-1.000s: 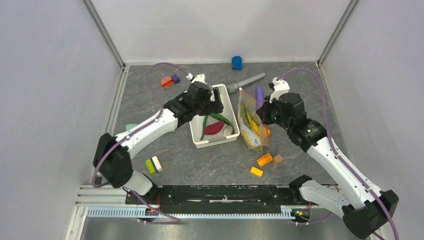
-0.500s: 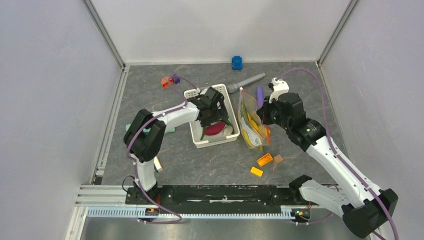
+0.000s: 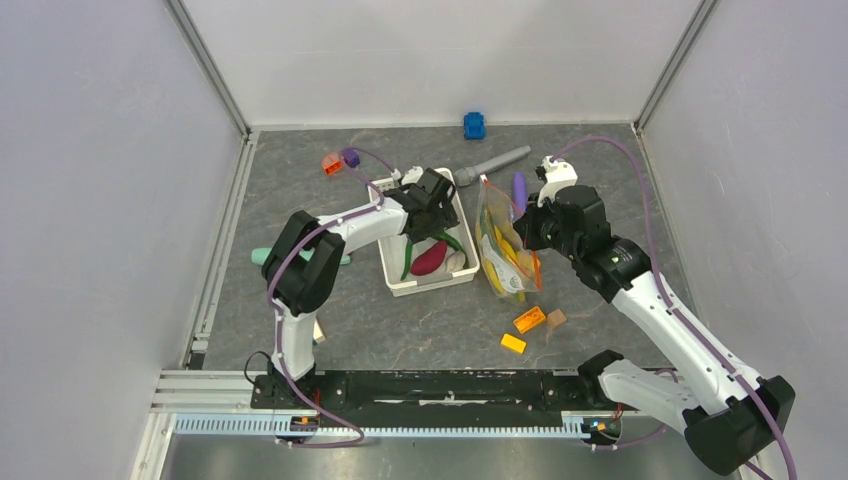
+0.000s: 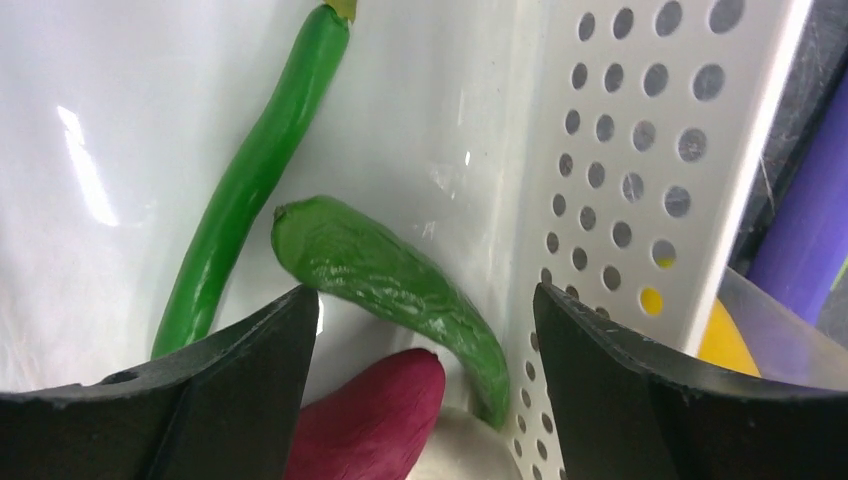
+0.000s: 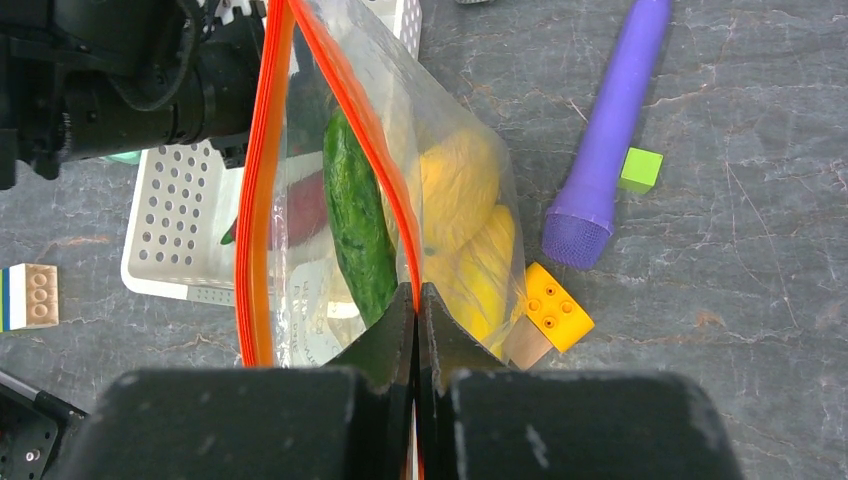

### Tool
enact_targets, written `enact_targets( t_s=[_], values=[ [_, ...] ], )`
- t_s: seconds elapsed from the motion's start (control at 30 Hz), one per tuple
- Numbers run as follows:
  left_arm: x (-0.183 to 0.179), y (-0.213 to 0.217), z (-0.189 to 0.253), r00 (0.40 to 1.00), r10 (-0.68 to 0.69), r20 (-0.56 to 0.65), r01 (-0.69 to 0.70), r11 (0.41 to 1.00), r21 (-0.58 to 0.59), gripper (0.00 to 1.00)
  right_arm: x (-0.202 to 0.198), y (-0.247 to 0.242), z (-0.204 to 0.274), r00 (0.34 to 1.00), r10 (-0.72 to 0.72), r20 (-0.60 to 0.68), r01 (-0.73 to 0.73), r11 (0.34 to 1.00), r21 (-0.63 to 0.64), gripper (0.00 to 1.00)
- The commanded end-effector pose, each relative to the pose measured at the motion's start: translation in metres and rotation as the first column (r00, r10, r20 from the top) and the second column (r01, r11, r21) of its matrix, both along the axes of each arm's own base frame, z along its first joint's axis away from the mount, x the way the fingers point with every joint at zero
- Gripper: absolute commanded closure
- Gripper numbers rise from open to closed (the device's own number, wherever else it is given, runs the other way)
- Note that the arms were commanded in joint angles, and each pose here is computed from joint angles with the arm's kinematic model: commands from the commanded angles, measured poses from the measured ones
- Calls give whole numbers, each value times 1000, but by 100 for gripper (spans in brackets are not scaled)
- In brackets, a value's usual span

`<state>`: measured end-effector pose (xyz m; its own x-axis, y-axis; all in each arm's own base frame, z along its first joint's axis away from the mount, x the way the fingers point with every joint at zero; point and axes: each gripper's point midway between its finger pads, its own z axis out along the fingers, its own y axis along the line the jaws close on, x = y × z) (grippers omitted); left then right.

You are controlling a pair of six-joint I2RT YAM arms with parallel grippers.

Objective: Place the food in the zip-top bag and seal the zipper
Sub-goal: Pick up the fake vegetable from the bin.

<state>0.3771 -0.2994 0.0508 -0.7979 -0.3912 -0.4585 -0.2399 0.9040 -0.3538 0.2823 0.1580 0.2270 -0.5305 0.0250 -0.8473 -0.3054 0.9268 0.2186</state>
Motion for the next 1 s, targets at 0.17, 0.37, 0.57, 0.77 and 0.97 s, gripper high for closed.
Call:
enact_targets(
  t_s=[0.17, 0.37, 0.57, 0.77, 0.97],
  values=[
    [25, 0, -8, 996, 80, 32, -81, 996, 33, 24, 1, -3, 2, 1000, -11, 11, 11, 1000, -10, 100],
    [24, 5, -19, 996, 89, 17, -90, 994, 67, 41, 1, -3, 1, 1000, -12, 8, 13, 1000, -15, 100],
    [24, 9, -19, 995, 98, 17, -99, 991, 91, 59, 1, -3, 1, 1000, -13, 9, 13, 1000, -14, 100],
    [28, 10, 2, 995, 87, 55, -91, 992, 87, 78, 1, -4, 4, 1000, -10, 18, 10, 1000, -14, 100],
    [27, 8, 43, 992, 46, 121, -51, 998, 38, 98, 0, -3, 8, 1000, -2, 29, 2, 1000, -12, 100]
  ],
)
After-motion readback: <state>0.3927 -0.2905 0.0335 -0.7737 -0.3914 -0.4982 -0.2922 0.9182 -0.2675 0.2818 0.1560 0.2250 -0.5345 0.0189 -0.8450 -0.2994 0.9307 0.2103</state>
